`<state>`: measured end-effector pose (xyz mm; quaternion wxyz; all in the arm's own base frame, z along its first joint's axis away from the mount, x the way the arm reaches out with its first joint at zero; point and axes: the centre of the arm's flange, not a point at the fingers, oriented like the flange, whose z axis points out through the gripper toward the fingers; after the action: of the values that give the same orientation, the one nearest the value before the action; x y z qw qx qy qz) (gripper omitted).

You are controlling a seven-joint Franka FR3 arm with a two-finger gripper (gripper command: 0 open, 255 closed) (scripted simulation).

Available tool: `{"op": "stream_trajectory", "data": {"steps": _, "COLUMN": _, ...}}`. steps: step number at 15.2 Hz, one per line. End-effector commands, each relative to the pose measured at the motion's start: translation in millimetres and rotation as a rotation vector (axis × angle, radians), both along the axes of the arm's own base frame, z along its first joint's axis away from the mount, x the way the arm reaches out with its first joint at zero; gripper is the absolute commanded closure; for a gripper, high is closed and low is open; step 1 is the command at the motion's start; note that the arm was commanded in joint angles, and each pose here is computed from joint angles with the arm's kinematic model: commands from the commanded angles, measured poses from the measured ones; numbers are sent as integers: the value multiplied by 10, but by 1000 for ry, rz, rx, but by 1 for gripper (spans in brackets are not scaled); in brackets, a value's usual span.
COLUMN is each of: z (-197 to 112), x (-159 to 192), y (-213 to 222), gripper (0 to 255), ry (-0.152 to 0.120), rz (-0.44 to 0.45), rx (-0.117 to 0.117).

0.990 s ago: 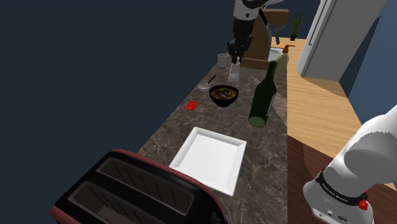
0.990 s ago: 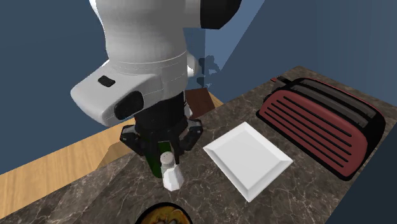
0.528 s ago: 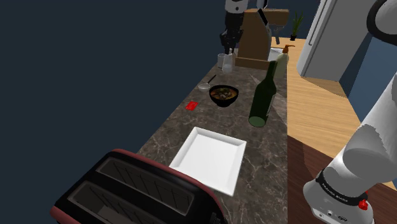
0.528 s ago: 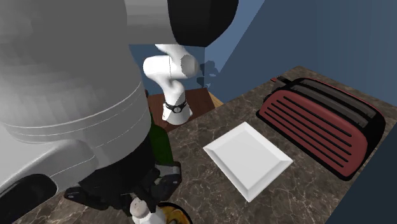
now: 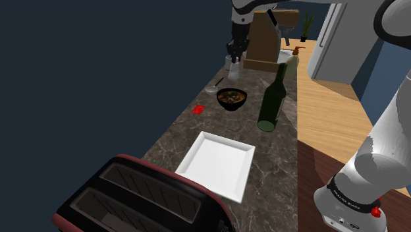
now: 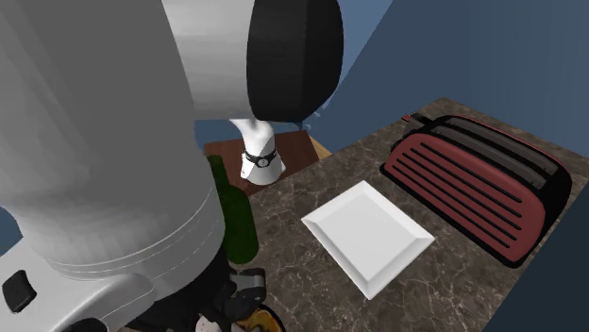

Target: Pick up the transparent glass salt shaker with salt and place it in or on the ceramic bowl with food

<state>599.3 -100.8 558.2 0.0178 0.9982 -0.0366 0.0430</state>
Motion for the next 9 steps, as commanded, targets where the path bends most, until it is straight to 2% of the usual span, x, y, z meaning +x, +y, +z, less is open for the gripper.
{"op": "stream_trajectory", "data": {"steps": 1, "z": -96, "x": -3, "y": 11, "gripper": 255, "ry": -1, "rz": 0, "rx": 0}}
{"op": "stream_trajectory", "data": {"steps": 9, "z": -518, "x": -3, "y": 11, "gripper": 255, "ry": -1, "rz": 0, "rx": 0}}
